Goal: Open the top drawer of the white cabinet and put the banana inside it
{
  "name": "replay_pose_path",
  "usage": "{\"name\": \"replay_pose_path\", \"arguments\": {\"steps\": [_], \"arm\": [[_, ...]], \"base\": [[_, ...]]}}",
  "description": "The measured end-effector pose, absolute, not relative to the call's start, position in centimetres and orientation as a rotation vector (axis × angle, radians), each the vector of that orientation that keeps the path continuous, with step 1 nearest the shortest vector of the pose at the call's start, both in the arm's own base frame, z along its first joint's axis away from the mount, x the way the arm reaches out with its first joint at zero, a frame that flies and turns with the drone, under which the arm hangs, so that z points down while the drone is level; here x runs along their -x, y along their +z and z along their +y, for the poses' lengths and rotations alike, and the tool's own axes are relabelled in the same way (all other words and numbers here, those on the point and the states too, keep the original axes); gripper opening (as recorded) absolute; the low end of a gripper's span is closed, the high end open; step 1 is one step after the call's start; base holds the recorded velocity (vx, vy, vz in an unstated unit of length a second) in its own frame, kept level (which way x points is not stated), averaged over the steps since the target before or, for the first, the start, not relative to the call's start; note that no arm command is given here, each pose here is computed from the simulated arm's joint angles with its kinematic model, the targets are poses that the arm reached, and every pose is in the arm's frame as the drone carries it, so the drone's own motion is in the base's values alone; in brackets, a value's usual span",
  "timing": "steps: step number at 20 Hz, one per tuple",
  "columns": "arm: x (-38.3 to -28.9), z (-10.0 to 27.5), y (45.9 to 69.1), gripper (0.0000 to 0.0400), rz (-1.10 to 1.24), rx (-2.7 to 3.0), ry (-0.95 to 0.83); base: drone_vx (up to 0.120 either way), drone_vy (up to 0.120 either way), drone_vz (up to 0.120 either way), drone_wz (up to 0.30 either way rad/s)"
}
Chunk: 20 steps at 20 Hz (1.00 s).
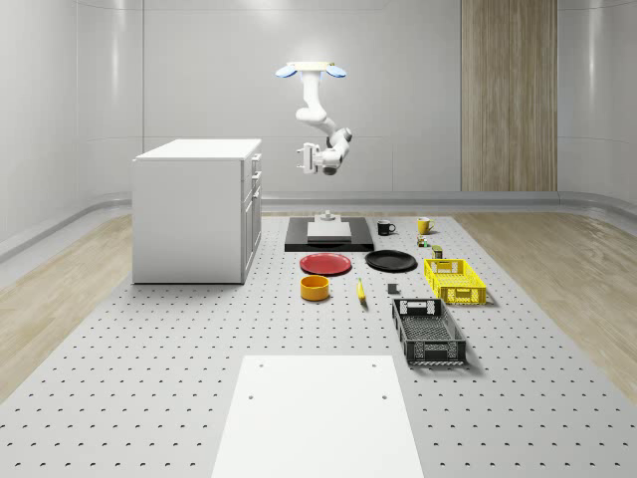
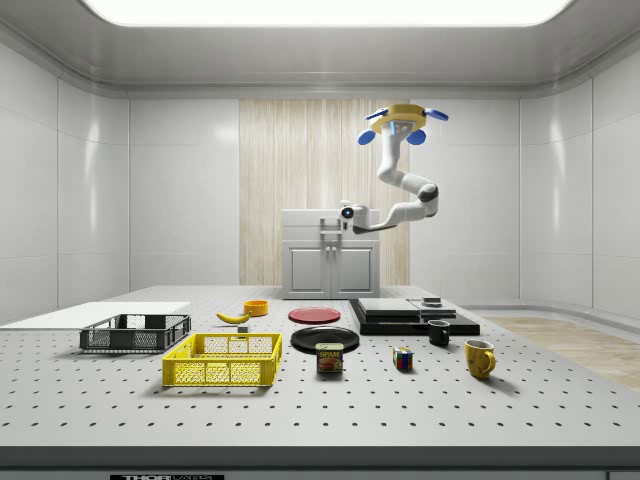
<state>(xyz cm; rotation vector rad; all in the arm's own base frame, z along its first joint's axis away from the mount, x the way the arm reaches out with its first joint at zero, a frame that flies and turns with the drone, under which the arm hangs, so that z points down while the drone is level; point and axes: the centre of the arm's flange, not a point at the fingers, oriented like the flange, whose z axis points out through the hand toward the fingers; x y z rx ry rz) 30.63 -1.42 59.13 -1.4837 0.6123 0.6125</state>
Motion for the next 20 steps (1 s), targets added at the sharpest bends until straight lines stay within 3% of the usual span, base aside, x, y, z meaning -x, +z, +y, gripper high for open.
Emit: {"name": "replay_pose_path", "arguments": {"steps": [20], "arm": [[-30.58,10.0,59.2,0.04,0.612,1.483,0.613]], "base": [[0.0,0.0,0.0,0.0]]}}
